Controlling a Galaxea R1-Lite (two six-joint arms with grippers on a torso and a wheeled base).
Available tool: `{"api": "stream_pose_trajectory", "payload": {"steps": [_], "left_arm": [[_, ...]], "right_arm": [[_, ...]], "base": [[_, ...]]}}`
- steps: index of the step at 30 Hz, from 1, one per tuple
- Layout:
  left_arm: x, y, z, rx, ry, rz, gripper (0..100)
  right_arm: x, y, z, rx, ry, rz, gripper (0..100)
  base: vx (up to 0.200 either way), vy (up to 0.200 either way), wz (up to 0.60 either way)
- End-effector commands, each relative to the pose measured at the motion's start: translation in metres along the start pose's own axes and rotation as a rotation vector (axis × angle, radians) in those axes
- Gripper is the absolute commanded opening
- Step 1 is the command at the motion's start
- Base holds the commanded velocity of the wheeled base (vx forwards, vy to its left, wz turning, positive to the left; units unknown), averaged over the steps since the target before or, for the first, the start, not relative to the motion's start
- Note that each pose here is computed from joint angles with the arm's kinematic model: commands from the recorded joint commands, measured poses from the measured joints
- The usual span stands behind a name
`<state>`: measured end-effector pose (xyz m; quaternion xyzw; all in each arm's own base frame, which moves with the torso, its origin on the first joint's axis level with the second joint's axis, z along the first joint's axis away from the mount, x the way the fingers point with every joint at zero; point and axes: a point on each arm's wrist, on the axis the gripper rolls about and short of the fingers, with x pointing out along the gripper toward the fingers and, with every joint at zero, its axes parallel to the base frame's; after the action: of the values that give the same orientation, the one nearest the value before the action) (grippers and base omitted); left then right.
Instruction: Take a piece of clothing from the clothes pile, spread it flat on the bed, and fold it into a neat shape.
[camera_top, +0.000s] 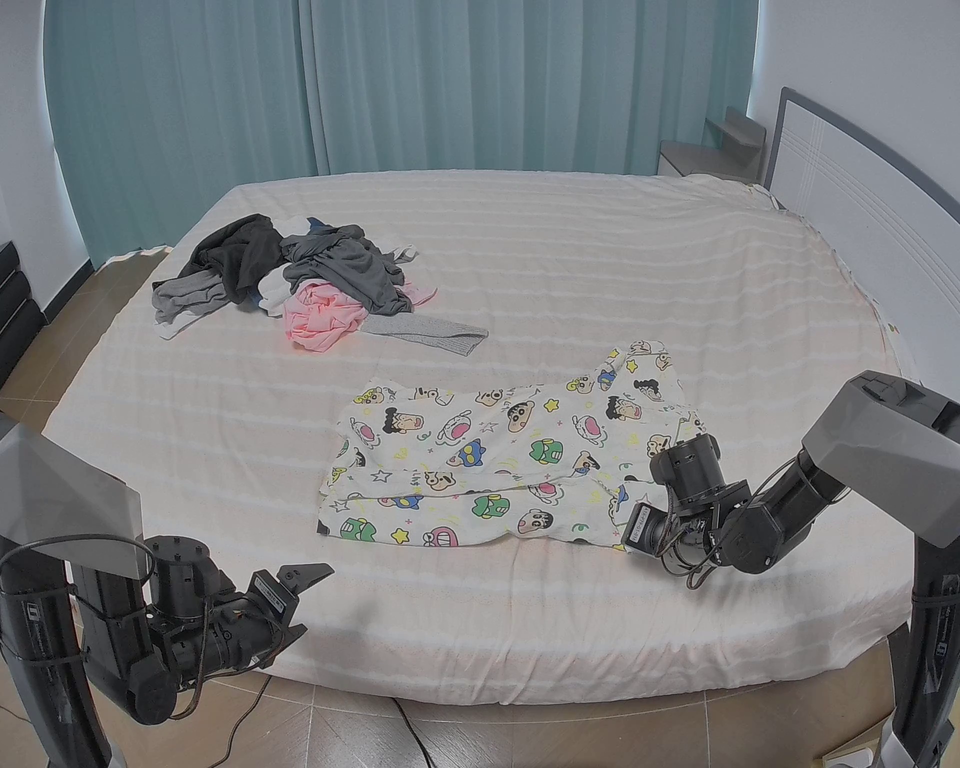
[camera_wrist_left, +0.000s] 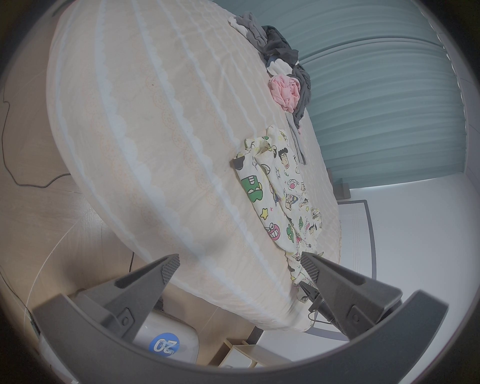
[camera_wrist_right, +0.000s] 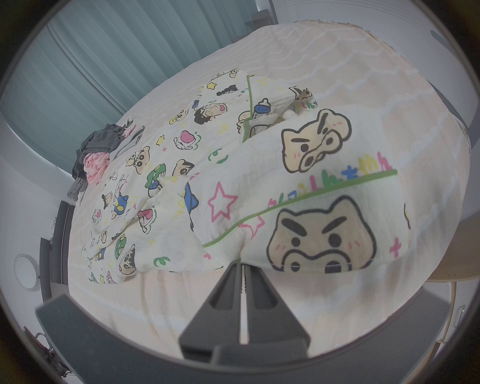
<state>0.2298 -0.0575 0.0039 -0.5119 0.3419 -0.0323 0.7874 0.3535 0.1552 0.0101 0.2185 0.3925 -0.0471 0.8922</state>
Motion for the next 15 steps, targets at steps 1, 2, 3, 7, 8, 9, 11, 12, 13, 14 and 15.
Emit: {"api": "stream_pose_trajectory", "payload": {"steps": [1,2,3,7,8,9,11,12,13,14,15], "left_arm": [[0.000,-0.001,0.001,0.002,-0.008,-0.013,100],[0.000,-0.001,0.001,0.003,-0.007,-0.014,100],[0.000,-0.001,0.001,0.003,-0.007,-0.014,100],[0.000,-0.001,0.001,0.003,-0.007,-0.014,100],[0.000,-0.001,0.001,0.003,-0.007,-0.014,100],[0.000,-0.001,0.001,0.003,-0.007,-0.014,100],[0.000,-0.001,0.001,0.003,-0.007,-0.014,100],[0.000,-0.001,0.001,0.005,-0.007,-0.014,100],[0.000,-0.001,0.001,0.003,-0.007,-0.014,100],[0.000,-0.001,0.001,0.003,-0.007,-0.014,100],[0.000,-0.001,0.001,0.003,-0.008,-0.013,100]], "right_arm": [[-0.002,0.002,0.003,0.003,-0.009,0.008,0],[-0.002,0.002,0.004,0.002,-0.012,0.011,0],[-0.002,0.002,0.004,0.004,-0.012,0.011,0],[-0.014,0.009,0.013,0.009,-0.039,0.043,0],[-0.016,0.010,0.014,0.009,-0.043,0.049,0],[-0.016,0.010,0.014,0.009,-0.043,0.049,0],[-0.025,0.014,0.019,0.010,-0.057,0.071,0],[-0.028,0.015,0.020,0.009,-0.060,0.077,0],[-0.029,0.016,0.021,0.008,-0.062,0.080,0],[-0.030,0.016,0.020,0.007,-0.058,0.080,0],[-0.030,0.016,0.019,0.004,-0.055,0.079,0]], "base": [[0.000,0.000,0.00],[0.000,0.000,0.00],[0.000,0.000,0.00],[0.000,0.000,0.00],[0.000,0.000,0.00],[0.000,0.000,0.00],[0.000,0.000,0.00],[0.000,0.000,0.00],[0.000,0.000,0.00],[0.000,0.000,0.00],[0.000,0.000,0.00]]}}
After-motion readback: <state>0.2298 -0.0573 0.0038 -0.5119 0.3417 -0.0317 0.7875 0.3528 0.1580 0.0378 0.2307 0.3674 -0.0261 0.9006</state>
